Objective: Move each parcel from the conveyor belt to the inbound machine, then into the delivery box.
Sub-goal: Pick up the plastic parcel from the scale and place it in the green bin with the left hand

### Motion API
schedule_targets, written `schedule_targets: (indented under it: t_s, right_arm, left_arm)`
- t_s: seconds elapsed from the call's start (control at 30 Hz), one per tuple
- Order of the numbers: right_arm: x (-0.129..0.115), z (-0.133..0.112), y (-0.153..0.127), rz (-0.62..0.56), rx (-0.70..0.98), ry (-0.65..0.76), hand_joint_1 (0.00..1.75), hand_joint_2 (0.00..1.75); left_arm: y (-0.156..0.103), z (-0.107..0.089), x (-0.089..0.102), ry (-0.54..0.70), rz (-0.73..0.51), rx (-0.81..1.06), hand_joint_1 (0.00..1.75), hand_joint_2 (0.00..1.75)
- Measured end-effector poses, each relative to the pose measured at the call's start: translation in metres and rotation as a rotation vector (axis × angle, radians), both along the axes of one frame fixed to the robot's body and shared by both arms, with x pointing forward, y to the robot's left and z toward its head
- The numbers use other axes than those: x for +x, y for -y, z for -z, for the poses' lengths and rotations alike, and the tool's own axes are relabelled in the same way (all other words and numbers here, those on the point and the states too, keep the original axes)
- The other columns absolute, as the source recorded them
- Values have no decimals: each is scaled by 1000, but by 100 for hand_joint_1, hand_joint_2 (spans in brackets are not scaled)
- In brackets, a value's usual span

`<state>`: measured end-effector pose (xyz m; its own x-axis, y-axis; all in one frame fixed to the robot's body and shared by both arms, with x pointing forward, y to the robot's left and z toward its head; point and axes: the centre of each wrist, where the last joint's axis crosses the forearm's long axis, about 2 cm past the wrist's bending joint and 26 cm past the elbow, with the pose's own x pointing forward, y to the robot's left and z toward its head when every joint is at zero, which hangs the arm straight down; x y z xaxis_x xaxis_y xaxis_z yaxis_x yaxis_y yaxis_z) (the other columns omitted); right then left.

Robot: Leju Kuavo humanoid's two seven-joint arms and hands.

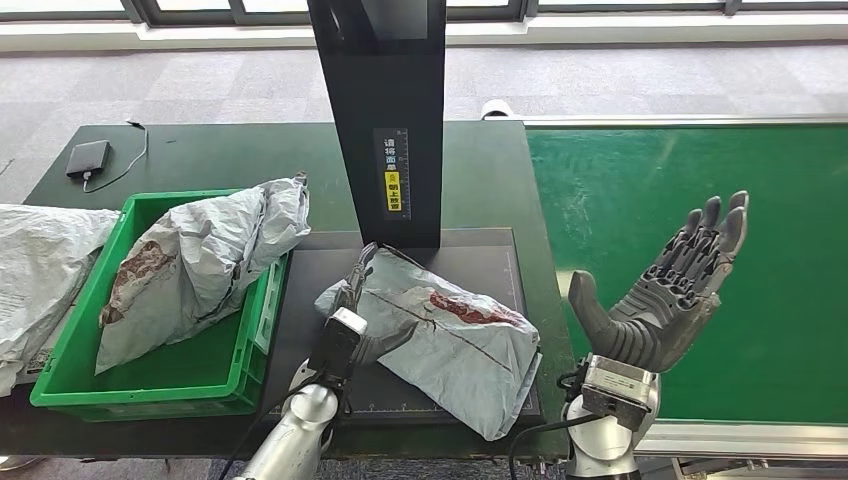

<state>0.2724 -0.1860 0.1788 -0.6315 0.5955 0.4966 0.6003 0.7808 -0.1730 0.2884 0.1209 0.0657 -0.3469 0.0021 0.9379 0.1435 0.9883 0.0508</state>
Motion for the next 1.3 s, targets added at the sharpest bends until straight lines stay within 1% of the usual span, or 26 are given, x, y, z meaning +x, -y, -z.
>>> schedule_targets:
  t_s: [0.33, 0.4, 0.5, 0.53, 0.57, 0.63, 0.67, 0.7, 0.83, 0.93, 1.13, 1.3]
  right_arm:
    - [0, 0, 0, -1, 5, -1, 0, 175]
    - [0, 0, 0, 0, 3, -1, 0, 175]
    - [0, 0, 0, 0, 0, -1, 0, 175]
    - [0, 0, 0, 1, 0, 0, 0, 175]
    - [-1, 0, 0, 1, 1, 0, 0, 175]
    - [-1, 0, 0, 1, 4, 1, 0, 175]
    - [-1, 0, 0, 1, 5, 0, 0, 175]
    - [-1, 0, 0, 1, 6, 0, 0, 175]
    - [-1, 0, 0, 0, 12, 0, 0, 175]
    - [0, 0, 0, -1, 15, 0, 0, 175]
    - [0, 0, 0, -1, 18, 0, 0, 175]
    - [0, 0, 0, -1, 21, -1, 0, 175]
  left_arm:
    - [1, 3, -1, -17, -5, 18, 0, 175]
    - [1, 5, -1, -33, -21, 69, 0, 175]
    - [4, 10, -3, -67, -36, 202, 0, 175]
    - [7, 12, -3, -78, -29, 252, 29, 175]
    - [10, 13, -3, -86, -16, 298, 68, 175]
    - [16, 15, -4, -103, 14, 388, 152, 175]
    - [18, 16, -5, -113, 25, 431, 167, 175]
    - [21, 17, -6, -124, 36, 477, 172, 175]
    - [32, 17, -6, -150, 63, 635, 175, 175]
    - [37, 17, -6, -157, 66, 715, 175, 175]
    - [43, 13, -1, -150, 78, 816, 175, 175]
    - [46, 12, 0, -147, 89, 853, 175, 175]
